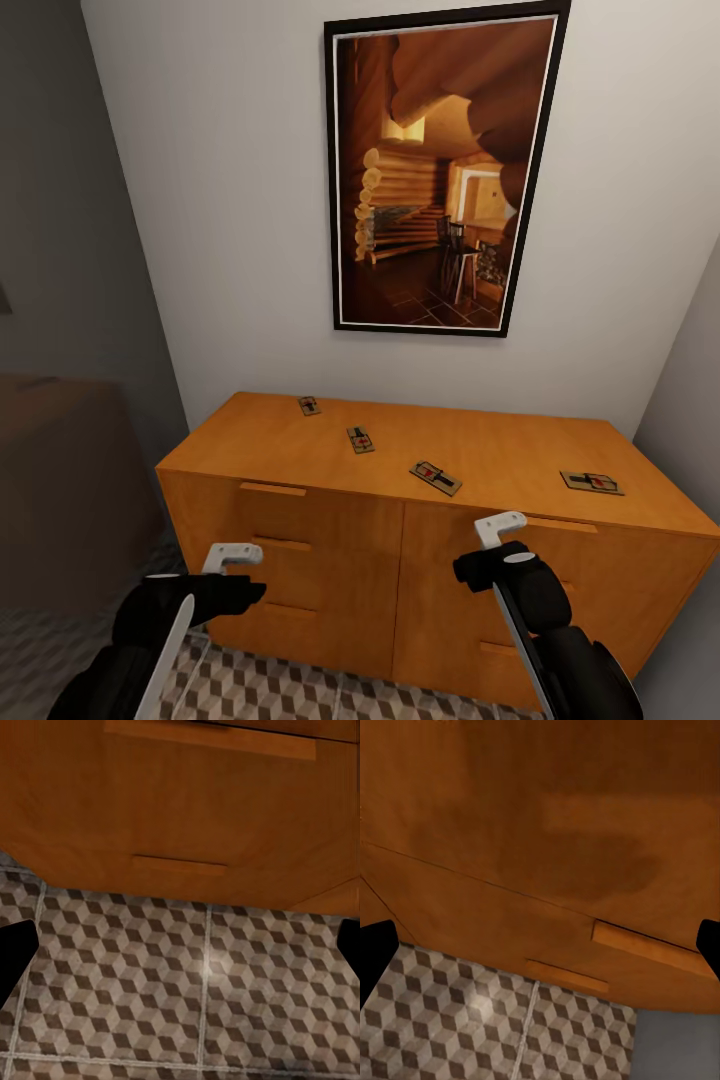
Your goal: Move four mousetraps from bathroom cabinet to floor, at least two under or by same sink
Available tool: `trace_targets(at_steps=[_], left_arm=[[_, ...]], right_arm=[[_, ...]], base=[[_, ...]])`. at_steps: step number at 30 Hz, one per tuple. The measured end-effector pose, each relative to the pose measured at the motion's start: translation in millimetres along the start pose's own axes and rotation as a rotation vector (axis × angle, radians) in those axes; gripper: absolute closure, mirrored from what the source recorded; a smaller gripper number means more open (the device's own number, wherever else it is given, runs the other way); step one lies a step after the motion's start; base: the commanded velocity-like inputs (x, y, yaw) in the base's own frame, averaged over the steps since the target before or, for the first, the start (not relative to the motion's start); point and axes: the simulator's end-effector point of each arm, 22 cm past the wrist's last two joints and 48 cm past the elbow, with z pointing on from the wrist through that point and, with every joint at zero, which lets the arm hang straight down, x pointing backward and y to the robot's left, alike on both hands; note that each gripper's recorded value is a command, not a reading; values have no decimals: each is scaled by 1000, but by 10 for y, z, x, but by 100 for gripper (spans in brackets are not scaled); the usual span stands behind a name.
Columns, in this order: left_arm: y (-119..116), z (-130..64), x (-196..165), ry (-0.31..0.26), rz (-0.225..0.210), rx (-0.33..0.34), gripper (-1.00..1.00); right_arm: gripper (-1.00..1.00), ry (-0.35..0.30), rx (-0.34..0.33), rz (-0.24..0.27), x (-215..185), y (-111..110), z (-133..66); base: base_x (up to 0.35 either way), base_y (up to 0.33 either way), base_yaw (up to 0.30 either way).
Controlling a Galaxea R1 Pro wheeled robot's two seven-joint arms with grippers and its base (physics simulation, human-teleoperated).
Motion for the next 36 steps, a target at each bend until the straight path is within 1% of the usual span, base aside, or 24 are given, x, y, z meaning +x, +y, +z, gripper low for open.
trace_targets(at_steps=[9, 17, 21, 36], left_arm=[[-68, 3, -6, -2, -3, 12, -100], [-97, 8, -8, -2, -6, 17, -100], [-106, 6, -9, -3, -6, 18, -100], [-108, 5, -12, -5, -5, 17, -100]], right_arm=[[-100, -1, 1, 0, -3, -4, -1], [-100, 0, 2, 0, -2, -6, 2], [-100, -1, 2, 0, -3, -6, 0], [-100, -9, 9, 0, -52, -32, -9]], base=[[-14, 0, 0], [-207, 0, 0], [-105, 0, 0], [-15, 0, 0]])
